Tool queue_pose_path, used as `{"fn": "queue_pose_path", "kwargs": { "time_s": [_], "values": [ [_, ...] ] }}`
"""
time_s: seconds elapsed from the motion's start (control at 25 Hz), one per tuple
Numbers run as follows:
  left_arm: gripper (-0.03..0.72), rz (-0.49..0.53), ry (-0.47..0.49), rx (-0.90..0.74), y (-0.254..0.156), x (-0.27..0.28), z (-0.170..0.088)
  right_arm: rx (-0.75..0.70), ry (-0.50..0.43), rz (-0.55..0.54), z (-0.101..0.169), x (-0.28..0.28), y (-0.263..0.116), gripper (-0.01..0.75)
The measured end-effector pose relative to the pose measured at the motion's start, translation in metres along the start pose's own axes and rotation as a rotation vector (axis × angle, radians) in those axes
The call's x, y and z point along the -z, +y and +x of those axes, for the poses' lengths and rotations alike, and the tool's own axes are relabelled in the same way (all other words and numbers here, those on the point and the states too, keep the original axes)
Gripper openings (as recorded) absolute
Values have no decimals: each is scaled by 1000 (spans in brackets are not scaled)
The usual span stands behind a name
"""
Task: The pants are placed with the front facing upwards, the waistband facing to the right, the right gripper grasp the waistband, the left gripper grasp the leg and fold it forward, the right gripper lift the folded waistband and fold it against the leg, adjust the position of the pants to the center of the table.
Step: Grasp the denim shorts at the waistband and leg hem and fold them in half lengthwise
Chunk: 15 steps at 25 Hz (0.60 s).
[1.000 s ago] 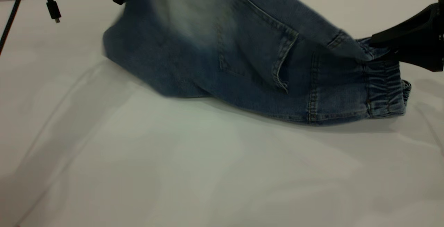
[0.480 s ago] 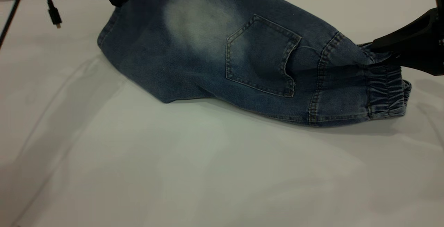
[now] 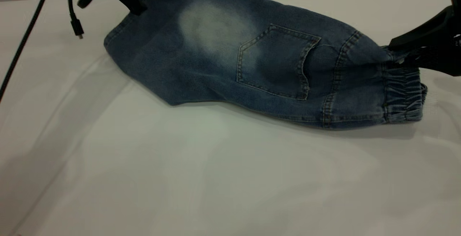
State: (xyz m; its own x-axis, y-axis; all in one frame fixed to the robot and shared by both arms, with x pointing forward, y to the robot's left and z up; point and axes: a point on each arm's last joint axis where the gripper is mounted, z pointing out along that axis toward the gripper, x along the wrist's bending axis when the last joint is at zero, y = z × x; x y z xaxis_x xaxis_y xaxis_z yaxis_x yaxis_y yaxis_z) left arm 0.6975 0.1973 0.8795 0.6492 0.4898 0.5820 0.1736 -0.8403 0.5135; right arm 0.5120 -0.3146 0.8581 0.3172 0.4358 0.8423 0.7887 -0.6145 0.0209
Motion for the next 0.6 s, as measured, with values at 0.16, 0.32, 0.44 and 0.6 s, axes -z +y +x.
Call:
{"fn": "queue_pose_path", "kwargs": {
  "time_s": [0.16, 0.32, 0.44, 0.6],
  "values": [
    [76, 8, -11, 1, -4, -6, -4, 7, 12, -10, 4, 0, 6, 261],
    [80, -17, -13, 2, -4, -9, -7, 28, 32, -21, 9, -1, 13, 397],
    [85, -25, -1, 6, -6, -14, -3, 34, 49, -19, 11, -1, 14, 482],
    [99, -29, 32, 7, -3, -15, 10, 28, 88, -3, 15, -1, 12, 518]
  ]
}}
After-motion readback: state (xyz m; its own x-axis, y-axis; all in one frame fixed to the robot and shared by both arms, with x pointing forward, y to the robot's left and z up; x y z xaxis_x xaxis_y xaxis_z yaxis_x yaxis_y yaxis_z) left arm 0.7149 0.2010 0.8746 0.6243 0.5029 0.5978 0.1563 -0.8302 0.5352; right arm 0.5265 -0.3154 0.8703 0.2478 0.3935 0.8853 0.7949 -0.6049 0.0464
